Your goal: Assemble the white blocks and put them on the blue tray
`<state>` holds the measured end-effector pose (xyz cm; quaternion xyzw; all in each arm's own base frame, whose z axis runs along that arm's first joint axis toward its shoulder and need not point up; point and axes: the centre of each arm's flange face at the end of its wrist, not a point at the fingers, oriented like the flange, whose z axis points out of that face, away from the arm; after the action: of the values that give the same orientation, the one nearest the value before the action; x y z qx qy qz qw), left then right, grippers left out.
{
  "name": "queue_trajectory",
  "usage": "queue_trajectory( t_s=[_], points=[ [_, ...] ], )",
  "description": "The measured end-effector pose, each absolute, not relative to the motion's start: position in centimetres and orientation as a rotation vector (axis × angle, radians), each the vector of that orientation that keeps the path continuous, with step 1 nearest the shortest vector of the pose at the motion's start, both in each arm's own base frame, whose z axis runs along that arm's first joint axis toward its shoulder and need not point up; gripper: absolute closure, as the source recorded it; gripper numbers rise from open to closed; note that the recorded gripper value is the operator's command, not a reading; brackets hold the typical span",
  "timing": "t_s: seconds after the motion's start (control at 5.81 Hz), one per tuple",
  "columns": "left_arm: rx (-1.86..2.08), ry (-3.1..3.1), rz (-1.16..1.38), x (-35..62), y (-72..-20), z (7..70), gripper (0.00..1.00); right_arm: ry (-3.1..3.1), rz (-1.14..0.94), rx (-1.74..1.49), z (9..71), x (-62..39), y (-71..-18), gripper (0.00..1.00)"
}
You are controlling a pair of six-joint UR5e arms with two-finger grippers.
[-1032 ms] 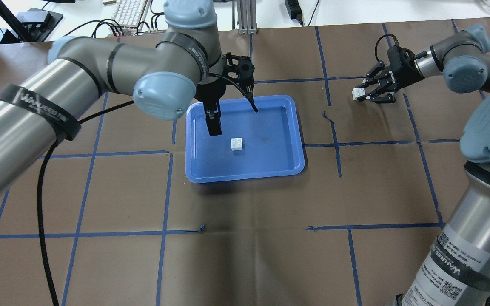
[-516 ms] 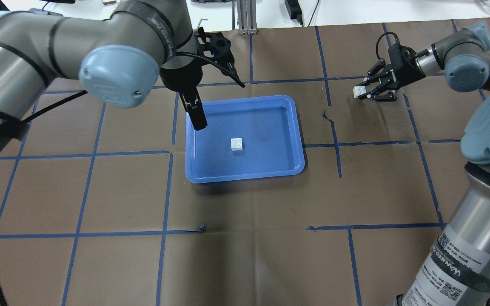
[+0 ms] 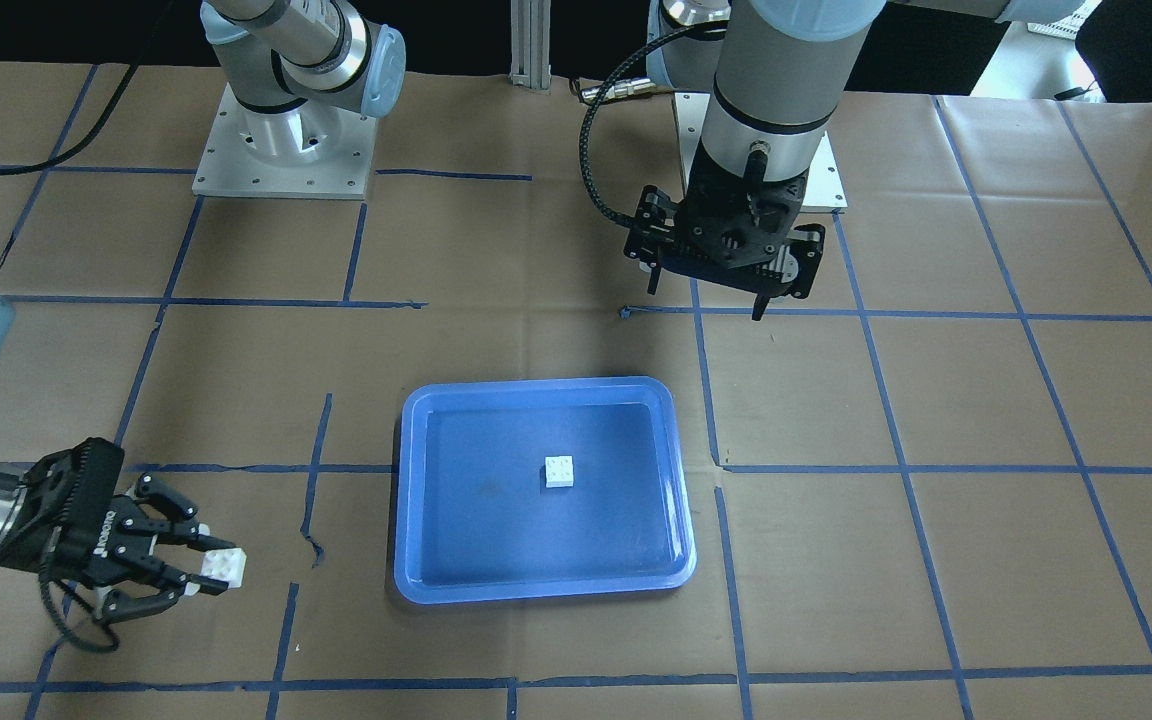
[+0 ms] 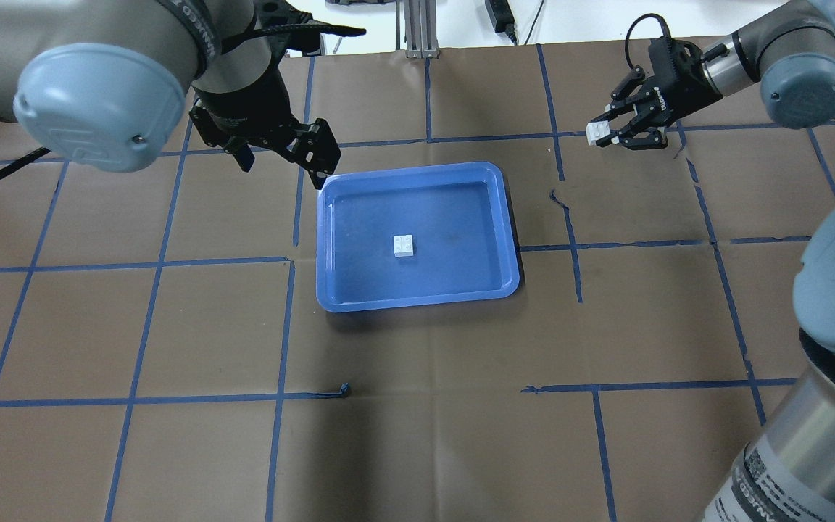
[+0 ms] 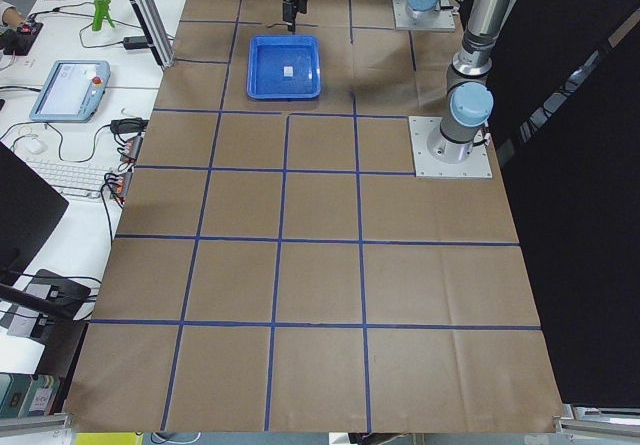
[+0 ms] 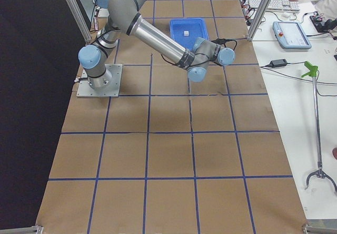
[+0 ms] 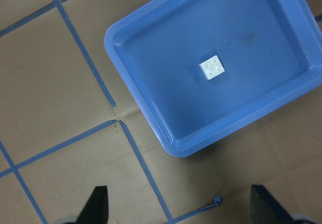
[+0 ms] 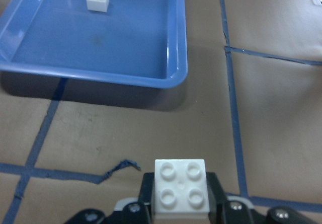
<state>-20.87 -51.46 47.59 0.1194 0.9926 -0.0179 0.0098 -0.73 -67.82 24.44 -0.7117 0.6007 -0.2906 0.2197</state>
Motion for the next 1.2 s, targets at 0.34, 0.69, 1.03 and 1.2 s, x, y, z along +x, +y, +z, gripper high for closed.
queue_trajectory(
  t_s=[0.34, 0.69, 1.03, 1.2],
  points=[
    [0.272, 3.105, -0.102, -19.4, -52.0, 50.4, 0.0, 1.656, -0.773, -1.95, 23.6, 7.4, -61.9, 0.74],
    [0.262, 3.105, -0.076, -19.1, -51.4, 51.2, 0.0, 1.729, -0.811, -1.938, 21.6, 16.7, -57.9, 0.73],
    [0.256, 3.103, -0.127, -19.0, -50.0, 53.2, 0.0, 1.733, -0.85, -1.937, 18.2, 22.2, -55.5, 0.73],
    [0.236, 3.105, -0.127, -18.1, -49.7, 53.3, 0.0, 1.734, -0.848, -1.927, 16.6, 23.2, -55.2, 0.73]
  ],
)
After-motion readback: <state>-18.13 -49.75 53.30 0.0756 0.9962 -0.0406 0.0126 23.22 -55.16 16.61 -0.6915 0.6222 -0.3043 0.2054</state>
